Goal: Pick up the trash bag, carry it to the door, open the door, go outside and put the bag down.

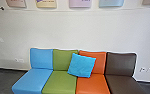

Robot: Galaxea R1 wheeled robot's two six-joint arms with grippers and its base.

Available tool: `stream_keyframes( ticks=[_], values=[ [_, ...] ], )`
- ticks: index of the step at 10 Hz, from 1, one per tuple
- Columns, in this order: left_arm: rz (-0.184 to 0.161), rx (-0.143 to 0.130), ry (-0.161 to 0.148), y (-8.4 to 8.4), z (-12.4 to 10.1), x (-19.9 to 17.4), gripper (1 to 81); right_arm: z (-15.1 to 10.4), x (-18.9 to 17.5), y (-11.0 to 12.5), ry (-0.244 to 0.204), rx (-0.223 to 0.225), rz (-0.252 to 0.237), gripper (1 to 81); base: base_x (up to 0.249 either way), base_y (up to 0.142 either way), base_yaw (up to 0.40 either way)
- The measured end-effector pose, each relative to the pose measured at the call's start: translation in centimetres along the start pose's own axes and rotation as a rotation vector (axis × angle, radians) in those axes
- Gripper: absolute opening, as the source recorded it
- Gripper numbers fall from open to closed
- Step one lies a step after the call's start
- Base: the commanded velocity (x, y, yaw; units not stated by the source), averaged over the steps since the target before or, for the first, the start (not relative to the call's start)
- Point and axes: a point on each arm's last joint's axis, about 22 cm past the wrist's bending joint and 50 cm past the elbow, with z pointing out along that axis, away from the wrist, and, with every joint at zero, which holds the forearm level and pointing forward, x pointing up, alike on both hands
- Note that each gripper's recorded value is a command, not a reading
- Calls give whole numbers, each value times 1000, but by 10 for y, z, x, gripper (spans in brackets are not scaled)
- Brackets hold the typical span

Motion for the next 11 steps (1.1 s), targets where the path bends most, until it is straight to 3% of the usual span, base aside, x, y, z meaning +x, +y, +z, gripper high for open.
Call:
stream_keyframes(
  ticks=[2,4,7,9,11],
  values=[
    [1,14,50,8,9,42,811,-30,47,16,65,-42,-18,811,0,0,0],
    [2,20,74,17,20,64,811,-53,81,18,111,-58,-35,811,0,0,0],
    [21,-16,75,52,41,83,811,-64,117,13,147,-49,-50,811,0,0,0],
    [19,-20,78,54,48,91,811,-58,123,15,145,-45,-49,811,0,0,0],
    [7,-17,48,47,66,88,811,-50,129,22,122,-47,-27,811,0,0,0]
  ],
)
